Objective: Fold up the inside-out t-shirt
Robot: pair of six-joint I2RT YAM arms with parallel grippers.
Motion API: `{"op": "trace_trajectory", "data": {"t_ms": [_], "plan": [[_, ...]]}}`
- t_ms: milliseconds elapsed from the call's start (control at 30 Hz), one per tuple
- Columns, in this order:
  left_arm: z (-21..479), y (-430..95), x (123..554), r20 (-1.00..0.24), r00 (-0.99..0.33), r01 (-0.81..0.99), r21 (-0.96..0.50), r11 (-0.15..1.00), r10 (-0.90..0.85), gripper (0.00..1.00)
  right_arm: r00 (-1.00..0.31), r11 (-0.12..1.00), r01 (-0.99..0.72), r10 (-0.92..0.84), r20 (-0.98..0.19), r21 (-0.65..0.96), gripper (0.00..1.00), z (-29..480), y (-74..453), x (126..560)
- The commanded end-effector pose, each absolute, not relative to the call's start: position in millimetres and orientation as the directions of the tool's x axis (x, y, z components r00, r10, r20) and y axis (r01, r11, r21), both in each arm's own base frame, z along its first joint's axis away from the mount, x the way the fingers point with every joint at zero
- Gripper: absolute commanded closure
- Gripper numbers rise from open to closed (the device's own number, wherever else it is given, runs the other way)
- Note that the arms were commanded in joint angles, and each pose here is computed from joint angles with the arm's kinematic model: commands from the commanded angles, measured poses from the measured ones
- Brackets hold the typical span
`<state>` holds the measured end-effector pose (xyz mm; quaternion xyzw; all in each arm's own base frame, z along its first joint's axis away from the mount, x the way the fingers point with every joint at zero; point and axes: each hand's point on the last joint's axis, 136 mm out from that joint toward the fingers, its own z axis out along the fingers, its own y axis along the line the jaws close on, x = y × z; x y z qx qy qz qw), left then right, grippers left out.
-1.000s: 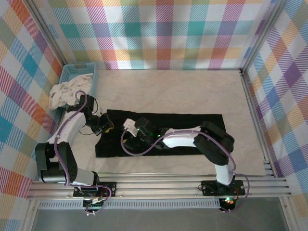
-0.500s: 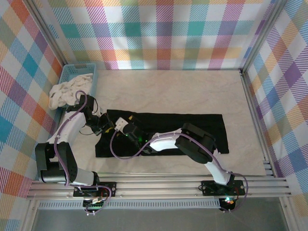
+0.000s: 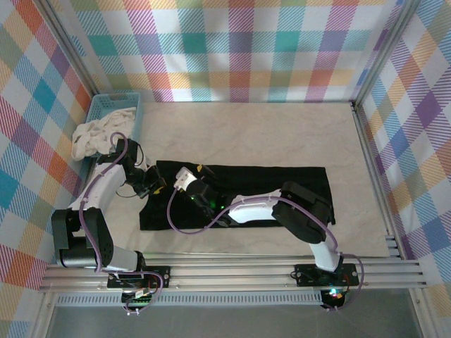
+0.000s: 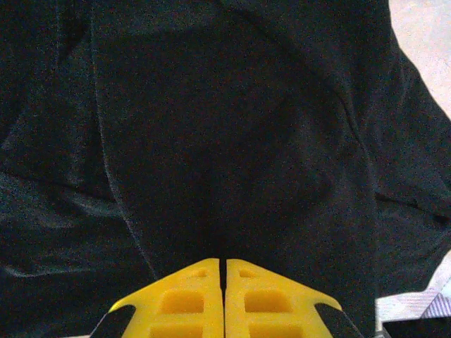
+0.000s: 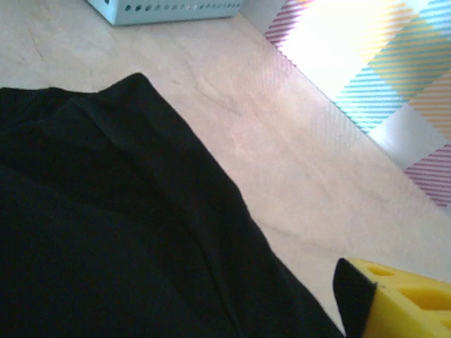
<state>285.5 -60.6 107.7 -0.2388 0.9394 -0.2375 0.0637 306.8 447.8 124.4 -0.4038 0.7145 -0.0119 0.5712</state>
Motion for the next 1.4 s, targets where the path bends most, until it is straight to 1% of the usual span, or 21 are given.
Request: {"op": "trace_trajectory", "data": {"t_ms": [0, 67, 167, 400, 600, 700, 867, 900, 933, 967, 1033, 1100, 1167, 1233, 1300, 1367], "plan": [[111, -54, 285, -0.032, -0.876, -0.411, -0.47, 0.781, -0.48, 0.95, -0.002, 0.659, -0.55, -0.615, -0.788, -0.513, 0.24, 134, 441, 303], [110, -53, 284, -0.033, -0.877, -0.412, -0.466, 0.783, -0.48, 0.95, 0.008, 0.646, -0.553, -0.627, -0.779, -0.526, 0.3, 134, 440, 303], [109, -52, 283, -0.036, -0.878, -0.41, -0.458, 0.789, -0.478, 0.95, 0.009, 0.626, -0.57, -0.643, -0.765, -0.533, 0.41, 132, 438, 299], [107, -50, 279, -0.038, -0.877, -0.414, -0.448, 0.793, -0.479, 0.94, -0.043, 0.577, -0.677, -0.65, -0.759, -0.456, 0.59, 120, 437, 280], [100, -51, 270, -0.023, -0.875, -0.425, -0.442, 0.79, -0.483, 0.92, -0.075, 0.544, -0.729, -0.667, -0.742, -0.416, 0.79, 113, 427, 265], [92, -51, 262, -0.007, -0.873, -0.436, -0.435, 0.788, -0.487, 0.9, -0.084, 0.493, -0.788, -0.679, -0.729, -0.368, 0.84, 106, 426, 250], [79, -51, 250, 0.02, -0.867, -0.459, -0.421, 0.782, -0.499, 0.85, -0.098, 0.385, -0.88, -0.719, -0.688, -0.277, 0.85, 88, 424, 222], [77, -51, 247, 0.024, -0.865, -0.464, -0.416, 0.782, -0.501, 0.82, -0.101, 0.374, -0.887, -0.73, -0.676, -0.271, 0.85, 84, 421, 219], [75, -50, 244, 0.027, -0.862, -0.471, -0.41, 0.781, -0.506, 0.76, -0.108, 0.366, -0.893, -0.741, -0.663, -0.263, 0.83, 82, 418, 217], [73, -47, 242, 0.02, -0.859, -0.477, -0.395, 0.786, -0.511, 0.69, -0.118, 0.355, -0.903, -0.748, -0.653, -0.243, 0.79, 81, 414, 214], [73, -41, 241, -0.011, -0.854, -0.48, -0.37, 0.795, -0.521, 0.59, -0.145, 0.341, -0.921, -0.748, -0.648, -0.187, 0.71, 81, 410, 210], [78, -32, 245, -0.062, -0.843, -0.484, -0.343, 0.805, -0.534, 0.53, -0.174, 0.332, -0.935, -0.734, -0.657, -0.123, 0.63, 87, 408, 206], [90, -26, 254, -0.128, -0.825, -0.485, -0.341, 0.805, -0.551, 0.5, -0.202, 0.318, -0.947, -0.702, -0.682, -0.047, 0.54, 98, 408, 201], [105, -26, 266, -0.192, -0.797, -0.48, -0.374, 0.793, -0.573, 0.48, -0.243, 0.31, -0.95, -0.648, -0.721, 0.041, 0.5, 112, 412, 201], [115, -33, 278, -0.241, -0.769, -0.464, -0.427, 0.776, -0.592, 0.47, -0.312, 0.317, -0.938, -0.582, -0.751, 0.144, 0.49, 122, 417, 205], [117, -46, 291, -0.273, -0.756, -0.433, -0.472, 0.768, -0.594, 0.46, -0.375, 0.325, -0.919, -0.536, -0.757, 0.225, 0.48, 122, 424, 210]]}}
